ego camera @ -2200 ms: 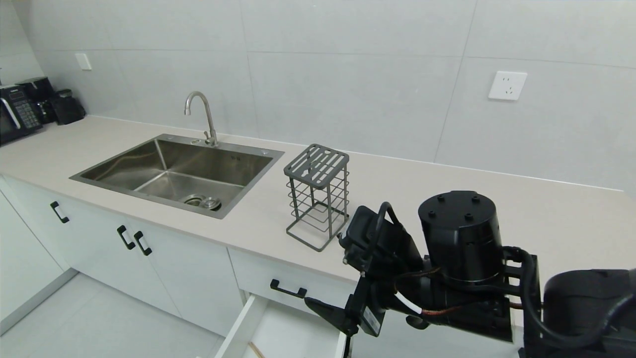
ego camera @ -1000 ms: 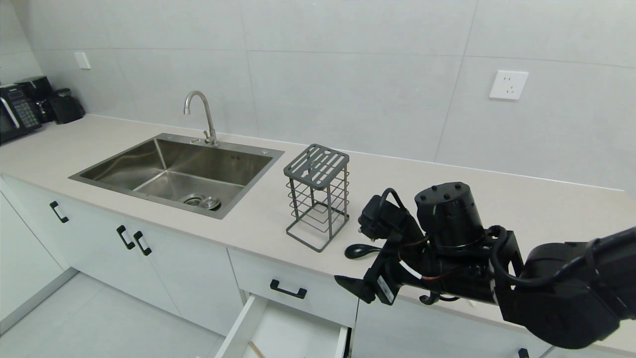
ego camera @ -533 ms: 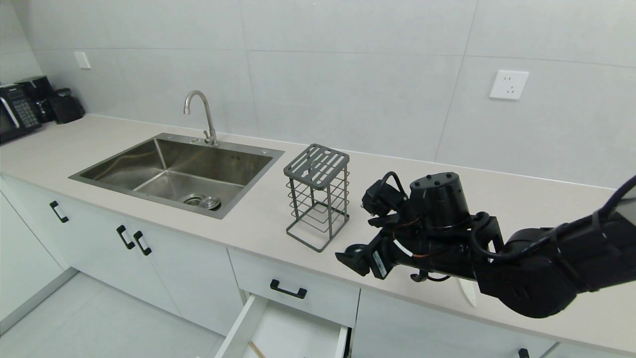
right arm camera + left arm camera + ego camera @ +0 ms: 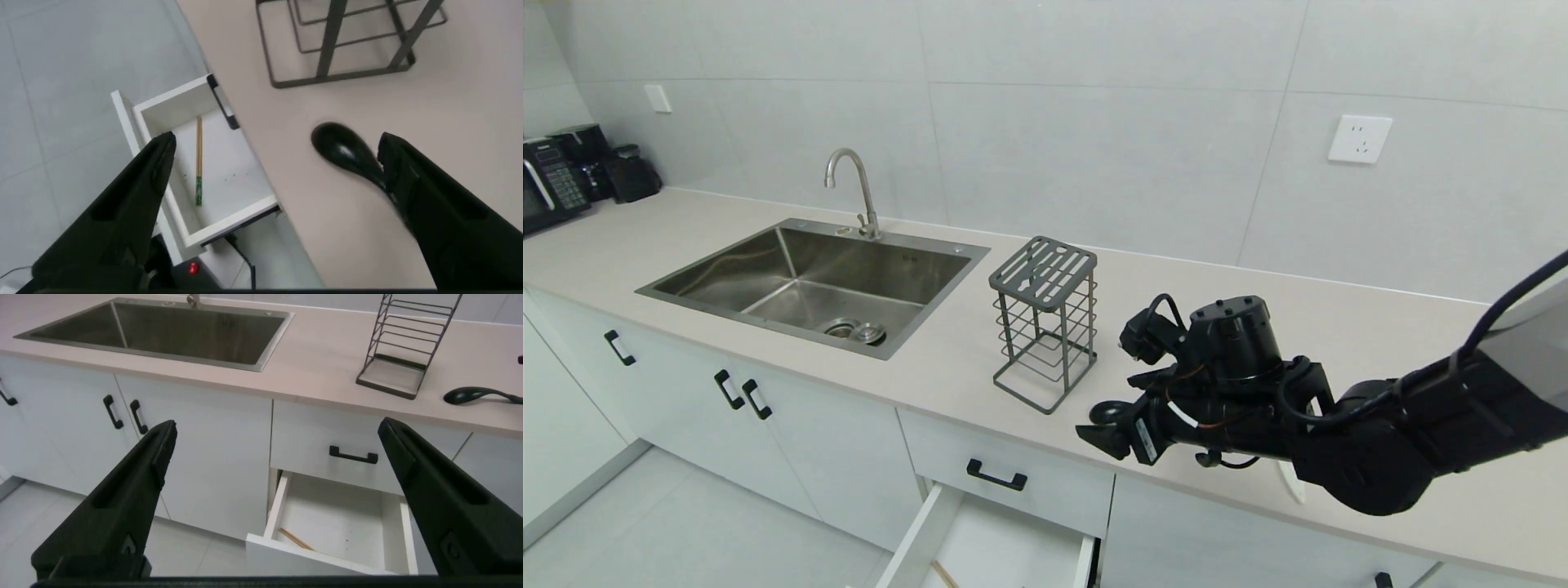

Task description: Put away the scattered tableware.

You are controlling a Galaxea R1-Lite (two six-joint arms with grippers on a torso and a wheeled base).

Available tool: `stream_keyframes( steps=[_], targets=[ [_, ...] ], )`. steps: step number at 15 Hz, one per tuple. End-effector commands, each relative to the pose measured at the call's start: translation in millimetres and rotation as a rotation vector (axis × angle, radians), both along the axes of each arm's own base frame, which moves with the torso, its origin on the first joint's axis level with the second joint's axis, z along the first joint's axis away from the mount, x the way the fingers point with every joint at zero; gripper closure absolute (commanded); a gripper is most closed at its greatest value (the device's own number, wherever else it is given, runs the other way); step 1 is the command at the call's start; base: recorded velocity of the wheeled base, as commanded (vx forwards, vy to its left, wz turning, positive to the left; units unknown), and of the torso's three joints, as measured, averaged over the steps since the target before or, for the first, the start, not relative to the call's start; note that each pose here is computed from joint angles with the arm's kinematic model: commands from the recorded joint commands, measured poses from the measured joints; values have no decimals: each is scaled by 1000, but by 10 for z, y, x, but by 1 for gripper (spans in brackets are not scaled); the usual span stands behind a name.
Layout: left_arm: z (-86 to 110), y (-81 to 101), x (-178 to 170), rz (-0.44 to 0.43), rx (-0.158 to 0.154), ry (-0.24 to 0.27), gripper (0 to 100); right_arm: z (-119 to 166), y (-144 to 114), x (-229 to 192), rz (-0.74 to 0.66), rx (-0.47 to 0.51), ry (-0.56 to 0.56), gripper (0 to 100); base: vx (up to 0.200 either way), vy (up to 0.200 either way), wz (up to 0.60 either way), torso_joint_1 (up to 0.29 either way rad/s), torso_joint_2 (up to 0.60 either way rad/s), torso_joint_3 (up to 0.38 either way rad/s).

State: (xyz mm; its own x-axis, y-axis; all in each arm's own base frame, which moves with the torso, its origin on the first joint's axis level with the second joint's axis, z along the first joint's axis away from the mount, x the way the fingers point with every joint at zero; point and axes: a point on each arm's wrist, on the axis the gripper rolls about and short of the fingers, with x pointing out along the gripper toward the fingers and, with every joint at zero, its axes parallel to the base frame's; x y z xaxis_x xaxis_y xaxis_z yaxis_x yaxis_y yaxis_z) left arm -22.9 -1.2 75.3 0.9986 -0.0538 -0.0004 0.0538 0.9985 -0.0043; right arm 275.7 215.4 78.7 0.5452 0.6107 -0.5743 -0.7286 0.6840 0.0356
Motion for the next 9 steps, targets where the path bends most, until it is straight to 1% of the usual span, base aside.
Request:
stream_keyframes(
  steps=[1,4,7,9],
  targets=[
    [0,0,1,0,0,1,0,-78,27,-80,10,-10,36,0,0,0,0,0,0,0],
    [0,0,1,0,0,1,0,-117,0,-82,-53,14,86,0,0,0,0,0,0,0],
    [0,0,1,0,0,1,0,-280,-120,-15,-110,-28,120,0,0,0,0,0,0,0],
    [0,0,1,0,0,1,0,-330,-212,94,-133,-53,109,0,0,0,0,0,0,0]
  ],
)
